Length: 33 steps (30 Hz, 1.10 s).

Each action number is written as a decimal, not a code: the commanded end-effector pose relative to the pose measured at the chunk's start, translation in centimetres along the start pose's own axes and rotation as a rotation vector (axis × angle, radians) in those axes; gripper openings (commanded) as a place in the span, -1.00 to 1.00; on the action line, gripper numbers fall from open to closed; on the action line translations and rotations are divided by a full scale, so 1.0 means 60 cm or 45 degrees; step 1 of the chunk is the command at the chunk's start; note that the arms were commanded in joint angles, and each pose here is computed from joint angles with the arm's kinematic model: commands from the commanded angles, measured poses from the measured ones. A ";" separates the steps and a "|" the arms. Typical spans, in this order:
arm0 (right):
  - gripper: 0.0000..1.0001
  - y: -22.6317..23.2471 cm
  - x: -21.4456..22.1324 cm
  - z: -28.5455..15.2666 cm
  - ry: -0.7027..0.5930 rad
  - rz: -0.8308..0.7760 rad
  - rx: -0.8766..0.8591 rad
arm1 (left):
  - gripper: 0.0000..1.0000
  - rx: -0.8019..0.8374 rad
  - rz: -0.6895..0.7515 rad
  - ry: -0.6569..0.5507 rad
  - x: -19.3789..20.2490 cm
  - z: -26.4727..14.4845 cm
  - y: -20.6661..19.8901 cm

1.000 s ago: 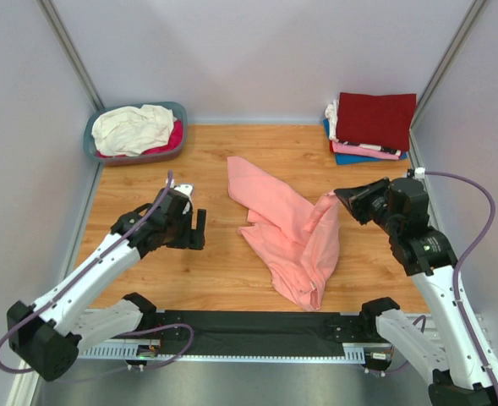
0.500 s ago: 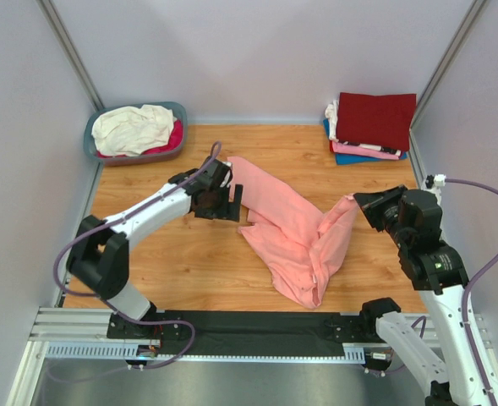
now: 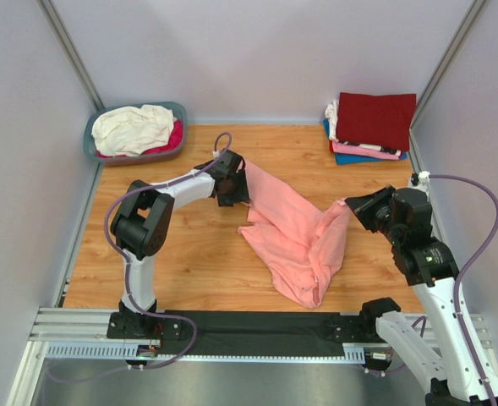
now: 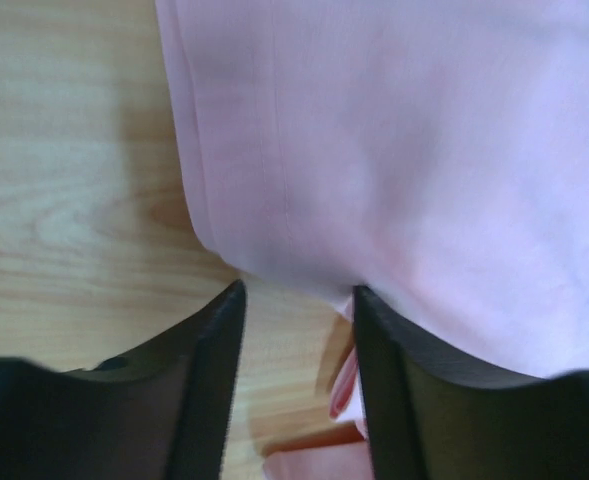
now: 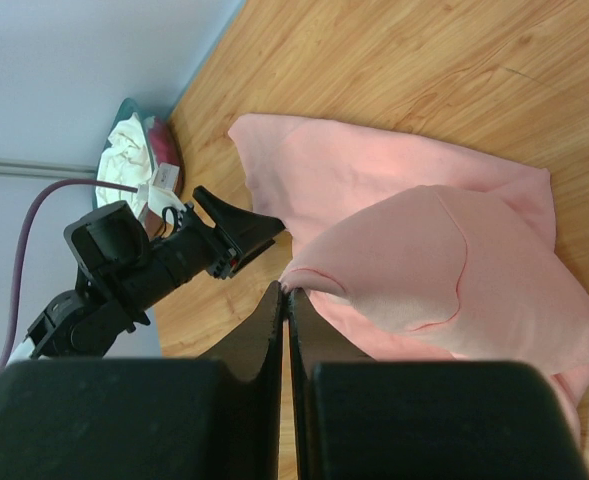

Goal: Fold and stack the t-shirts
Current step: Flatten the tshirt out

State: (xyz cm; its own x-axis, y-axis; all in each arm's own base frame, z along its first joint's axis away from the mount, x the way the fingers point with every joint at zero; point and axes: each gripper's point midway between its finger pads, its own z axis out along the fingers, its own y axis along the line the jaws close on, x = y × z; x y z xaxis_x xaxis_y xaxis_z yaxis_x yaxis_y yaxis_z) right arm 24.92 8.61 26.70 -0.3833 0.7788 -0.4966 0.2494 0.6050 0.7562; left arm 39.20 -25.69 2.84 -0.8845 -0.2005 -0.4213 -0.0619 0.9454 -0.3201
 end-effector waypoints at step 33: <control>-0.99 0.003 -0.027 -0.043 -0.020 -0.136 0.076 | -1.00 0.073 0.398 0.242 -0.175 -0.232 0.041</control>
State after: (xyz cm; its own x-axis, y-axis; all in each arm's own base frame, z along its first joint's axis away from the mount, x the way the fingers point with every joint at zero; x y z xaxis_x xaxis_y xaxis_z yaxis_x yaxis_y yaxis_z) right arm 21.71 7.09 29.60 -0.3725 0.7457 -0.5525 0.2455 0.6533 0.7162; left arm 40.21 -20.39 30.63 -0.7212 0.1254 -0.6812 0.3293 0.9273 -0.1779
